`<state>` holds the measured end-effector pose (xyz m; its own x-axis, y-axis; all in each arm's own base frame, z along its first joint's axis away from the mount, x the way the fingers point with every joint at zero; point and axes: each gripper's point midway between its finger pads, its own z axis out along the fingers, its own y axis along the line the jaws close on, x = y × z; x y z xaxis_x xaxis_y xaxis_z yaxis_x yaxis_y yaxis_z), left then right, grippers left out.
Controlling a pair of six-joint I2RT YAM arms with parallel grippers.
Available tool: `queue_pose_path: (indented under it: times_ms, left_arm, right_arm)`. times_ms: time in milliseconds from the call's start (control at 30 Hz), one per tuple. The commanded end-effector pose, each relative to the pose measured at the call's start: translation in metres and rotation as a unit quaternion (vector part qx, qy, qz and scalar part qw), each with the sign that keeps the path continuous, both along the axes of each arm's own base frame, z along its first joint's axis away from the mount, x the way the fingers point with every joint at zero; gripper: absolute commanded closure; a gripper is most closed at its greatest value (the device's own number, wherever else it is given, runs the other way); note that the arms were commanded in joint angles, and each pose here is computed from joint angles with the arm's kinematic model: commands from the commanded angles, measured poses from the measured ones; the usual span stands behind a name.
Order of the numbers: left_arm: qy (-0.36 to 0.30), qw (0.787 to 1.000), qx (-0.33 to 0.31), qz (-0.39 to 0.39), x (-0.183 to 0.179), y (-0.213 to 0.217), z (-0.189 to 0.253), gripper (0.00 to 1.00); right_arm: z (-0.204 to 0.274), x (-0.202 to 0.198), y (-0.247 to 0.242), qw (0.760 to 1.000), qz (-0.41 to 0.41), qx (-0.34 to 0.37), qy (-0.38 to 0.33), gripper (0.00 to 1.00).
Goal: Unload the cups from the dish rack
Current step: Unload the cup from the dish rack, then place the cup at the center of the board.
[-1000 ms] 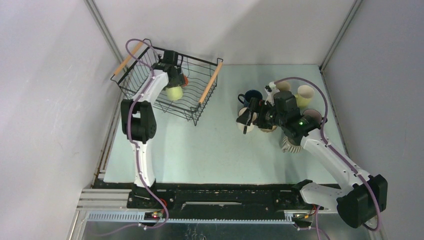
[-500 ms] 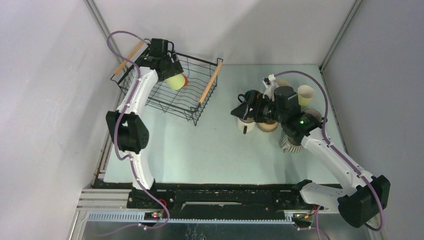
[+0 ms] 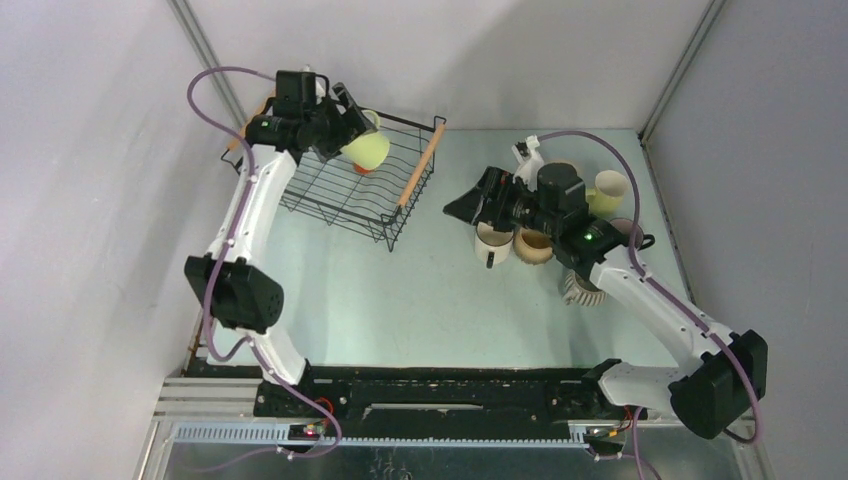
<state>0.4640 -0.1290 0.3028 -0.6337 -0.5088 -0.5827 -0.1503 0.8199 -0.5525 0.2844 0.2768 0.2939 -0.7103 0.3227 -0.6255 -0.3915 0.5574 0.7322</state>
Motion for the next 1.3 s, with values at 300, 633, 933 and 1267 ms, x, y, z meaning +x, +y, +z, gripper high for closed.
queue_pose_path:
  times_ms: [300, 633, 933, 1267]
  left_arm:
    - [-0.051, 0.972, -0.215, -0.082, -0.084, -0.057, 0.062, 1.00]
    - [-0.041, 0.946, -0.300, -0.118, -0.118, -0.088, 0.057, 1.00]
    - [-0.017, 0.918, -0.366, -0.154, -0.136, -0.120, 0.055, 1.00]
    - [-0.003, 0.893, -0.418, -0.169, -0.147, -0.130, 0.051, 1.00]
  right_arm:
    - [0.060, 0.014, 0.044, 0.992, 0.023, 0.102, -0.073, 0.04]
    - [0.057, 0.015, 0.071, 0.990, 0.047, 0.118, -0.063, 0.07]
    - [0.066, 0.015, 0.079, 0.985, 0.064, 0.145, -0.073, 0.19]
    - [0.071, 0.011, 0.079, 0.984, 0.066, 0.148, -0.079, 0.53]
